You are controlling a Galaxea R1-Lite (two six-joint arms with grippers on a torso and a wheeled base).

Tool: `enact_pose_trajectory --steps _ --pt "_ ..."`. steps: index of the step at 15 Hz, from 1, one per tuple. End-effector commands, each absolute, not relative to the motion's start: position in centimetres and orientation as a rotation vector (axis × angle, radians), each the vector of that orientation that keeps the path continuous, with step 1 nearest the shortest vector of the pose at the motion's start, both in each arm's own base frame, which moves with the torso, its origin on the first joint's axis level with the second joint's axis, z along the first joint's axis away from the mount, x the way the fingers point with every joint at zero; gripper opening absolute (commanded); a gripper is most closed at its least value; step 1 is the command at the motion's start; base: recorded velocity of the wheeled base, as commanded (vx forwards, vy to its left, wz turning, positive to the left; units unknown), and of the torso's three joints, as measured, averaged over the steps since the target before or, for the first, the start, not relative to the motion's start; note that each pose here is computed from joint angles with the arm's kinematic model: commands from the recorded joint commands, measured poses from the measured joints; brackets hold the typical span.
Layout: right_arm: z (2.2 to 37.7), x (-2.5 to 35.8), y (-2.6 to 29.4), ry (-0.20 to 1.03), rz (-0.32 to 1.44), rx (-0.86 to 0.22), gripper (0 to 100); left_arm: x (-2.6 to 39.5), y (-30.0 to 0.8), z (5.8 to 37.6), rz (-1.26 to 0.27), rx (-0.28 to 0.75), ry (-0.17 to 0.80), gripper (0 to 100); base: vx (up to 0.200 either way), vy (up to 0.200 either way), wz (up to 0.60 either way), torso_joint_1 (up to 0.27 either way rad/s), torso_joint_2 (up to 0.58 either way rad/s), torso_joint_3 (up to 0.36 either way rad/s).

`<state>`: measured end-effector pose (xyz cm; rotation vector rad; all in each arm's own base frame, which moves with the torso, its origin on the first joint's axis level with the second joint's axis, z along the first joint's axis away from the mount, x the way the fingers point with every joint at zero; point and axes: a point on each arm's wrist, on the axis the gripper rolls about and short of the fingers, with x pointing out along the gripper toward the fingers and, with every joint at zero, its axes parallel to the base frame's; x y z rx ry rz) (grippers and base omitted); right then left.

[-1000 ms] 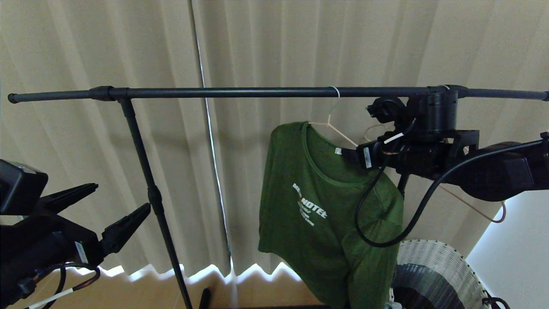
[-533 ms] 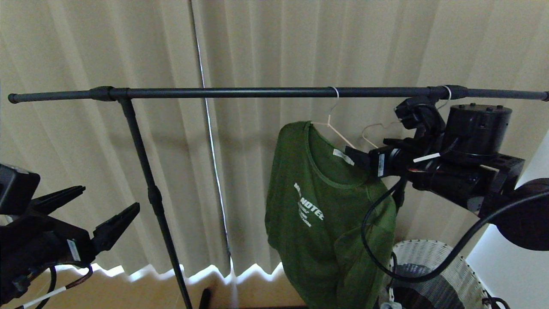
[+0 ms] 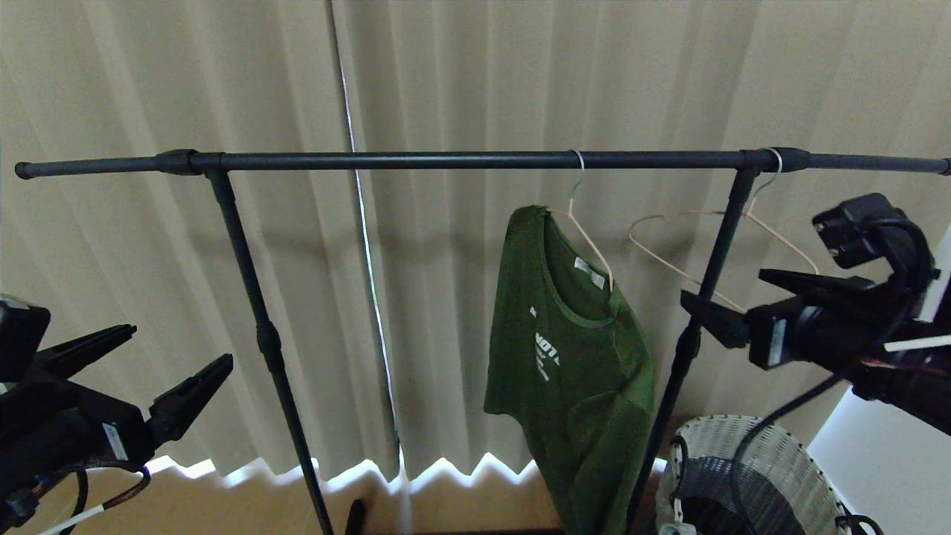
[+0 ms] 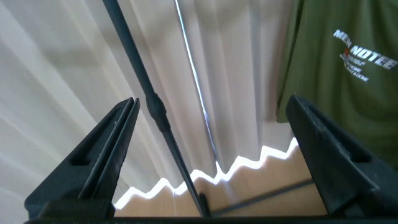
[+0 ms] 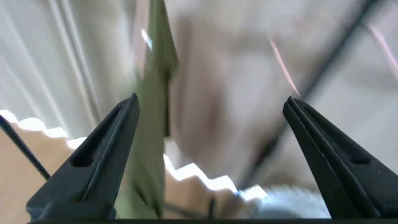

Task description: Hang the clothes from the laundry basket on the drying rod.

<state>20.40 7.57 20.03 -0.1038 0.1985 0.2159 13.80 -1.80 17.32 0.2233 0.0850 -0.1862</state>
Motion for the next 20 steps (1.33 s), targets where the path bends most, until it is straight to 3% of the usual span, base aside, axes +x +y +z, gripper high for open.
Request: enact_pose_trajectory --steps 1,8,12,17,20 --pt "20.0 16.9 5.8 0.191 0.186 -0.112 100 13.4 -1.8 17.4 -0.19 0.225 0.072 100 0.0 0.0 0.0 0.0 0.0 0.0" --pt "15.9 13.5 4.1 0.313 0.12 -0.148 100 13.6 -2.0 17.1 -0.207 0.229 0.091 100 0.0 0.0 0.0 0.0 0.0 0.0" --pt "14.0 12.7 3.1 0.369 0.077 -0.153 100 13.5 -2.0 17.0 -0.203 0.229 0.088 100 -0.2 0.0 0.0 0.006 0.0 0.002" --pt "13.2 12.4 3.0 0.388 0.094 -0.233 100 13.4 -2.0 16.7 -0.205 0.231 0.101 100 -0.2 0.0 0.0 0.0 0.0 0.004" --pt "13.0 12.4 3.0 0.397 0.095 -0.239 100 13.4 -2.0 16.6 -0.204 0.231 0.107 100 0.0 0.0 0.0 0.0 0.0 0.0"
